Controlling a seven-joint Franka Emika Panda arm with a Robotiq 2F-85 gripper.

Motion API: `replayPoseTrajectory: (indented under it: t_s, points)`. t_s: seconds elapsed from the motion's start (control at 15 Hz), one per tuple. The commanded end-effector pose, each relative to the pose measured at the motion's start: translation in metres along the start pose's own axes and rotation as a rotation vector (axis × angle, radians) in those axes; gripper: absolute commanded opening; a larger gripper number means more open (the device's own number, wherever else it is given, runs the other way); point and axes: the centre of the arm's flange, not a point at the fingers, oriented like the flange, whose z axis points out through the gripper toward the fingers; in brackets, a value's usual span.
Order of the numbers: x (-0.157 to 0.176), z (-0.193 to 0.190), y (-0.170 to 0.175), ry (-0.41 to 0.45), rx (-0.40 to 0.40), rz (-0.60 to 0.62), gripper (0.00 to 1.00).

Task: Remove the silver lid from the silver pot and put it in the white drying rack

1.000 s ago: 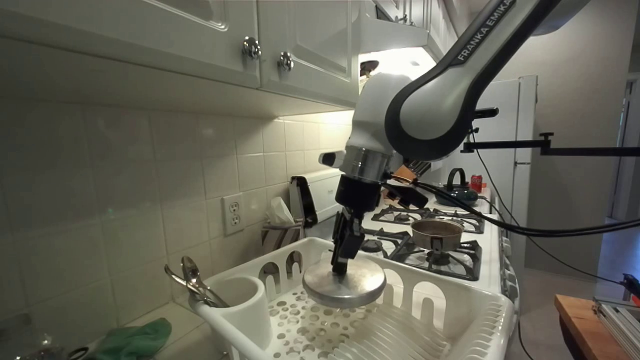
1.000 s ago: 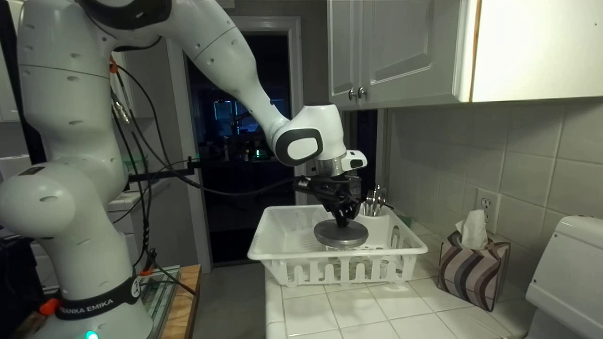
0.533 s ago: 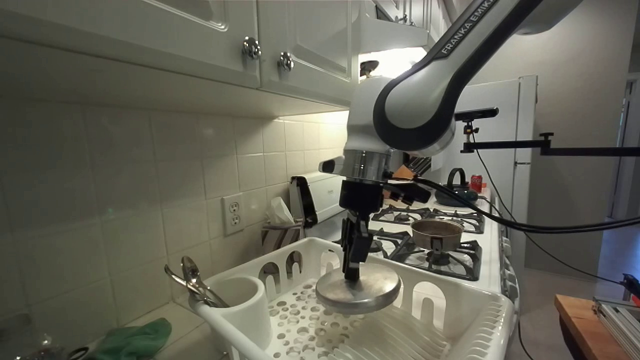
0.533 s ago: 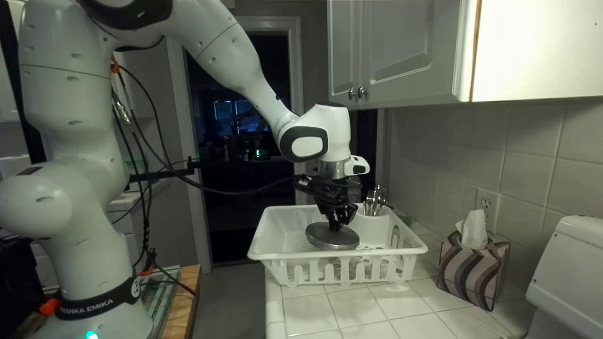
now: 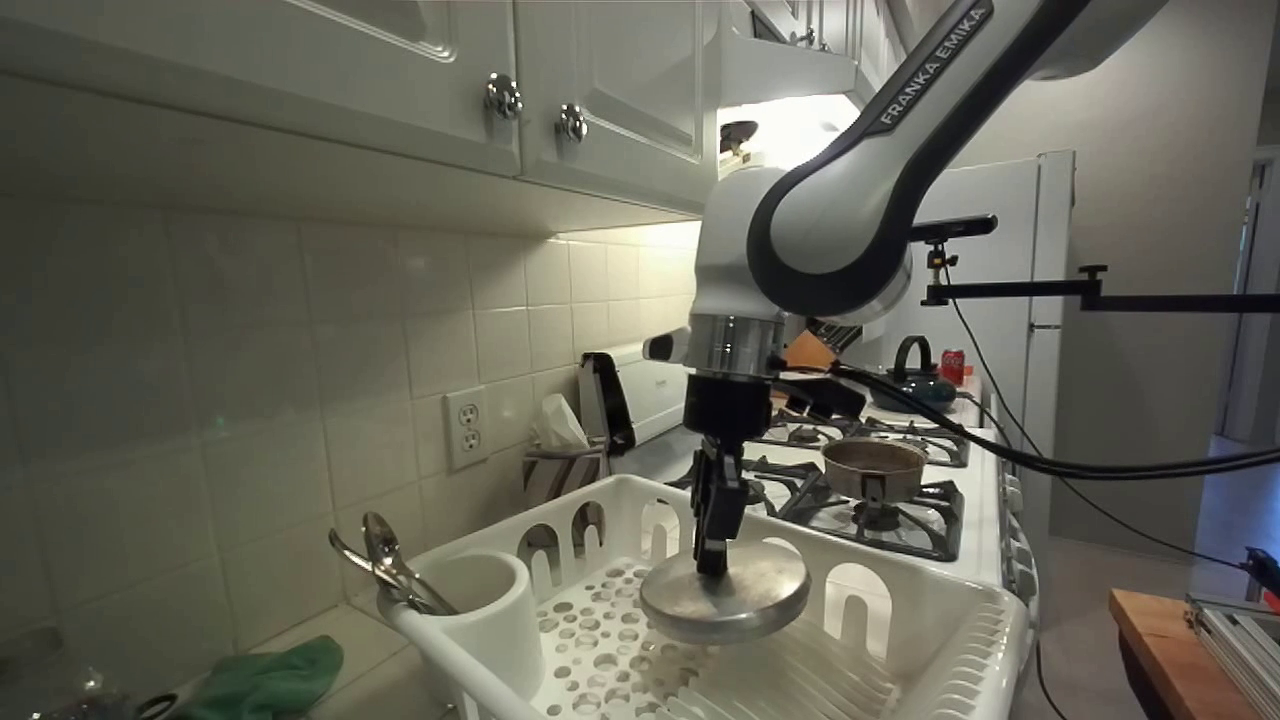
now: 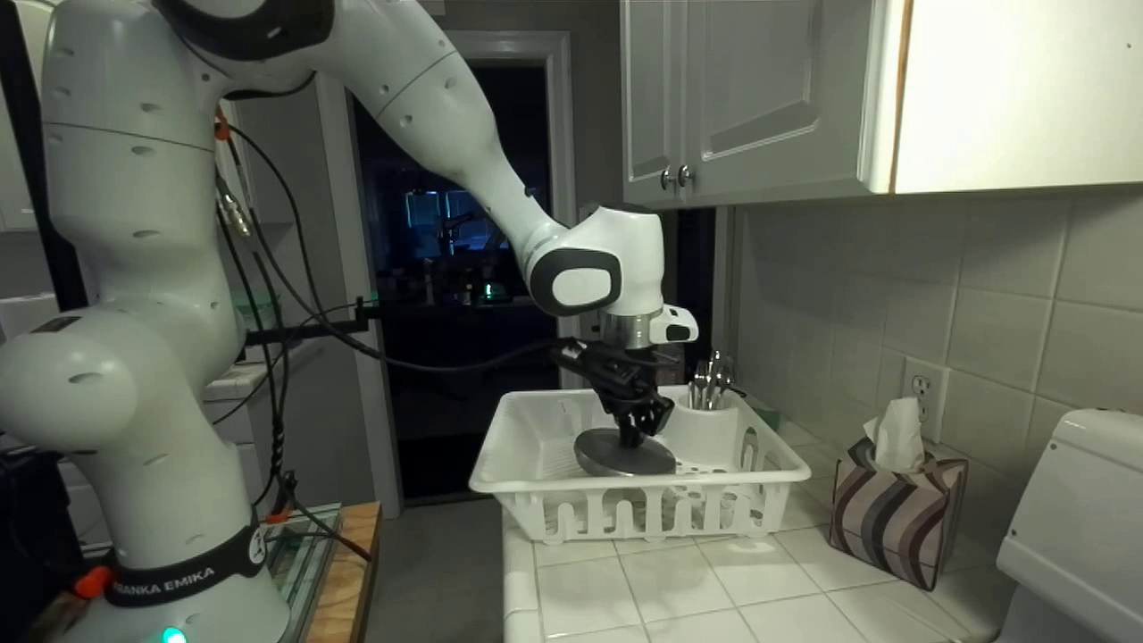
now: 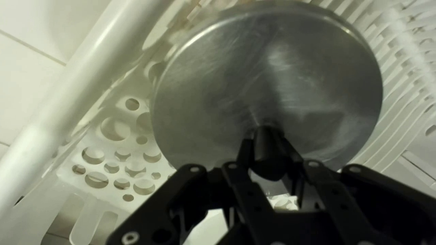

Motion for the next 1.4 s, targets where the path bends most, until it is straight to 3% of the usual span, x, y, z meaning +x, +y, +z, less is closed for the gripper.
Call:
replayPoseTrajectory:
  t_s: [0.0,0.53,0.67,0.8,1.2,1.33]
  points:
    - [0.000,0.013,-0.006,0.010,-0.003,0.027,0.06]
    - [0.001,0.041,-0.007,0.023,-0.036,0.135,0.06]
    - [0.001,0.045,-0.008,0.021,-0.041,0.143,0.50]
    - [0.001,0.046,-0.007,0.019,-0.042,0.149,0.53]
    - [0.003,0.026,-0.009,0.012,-0.023,0.203,0.94]
    - [0.003,0.014,-0.012,-0.017,-0.017,0.274,1.00]
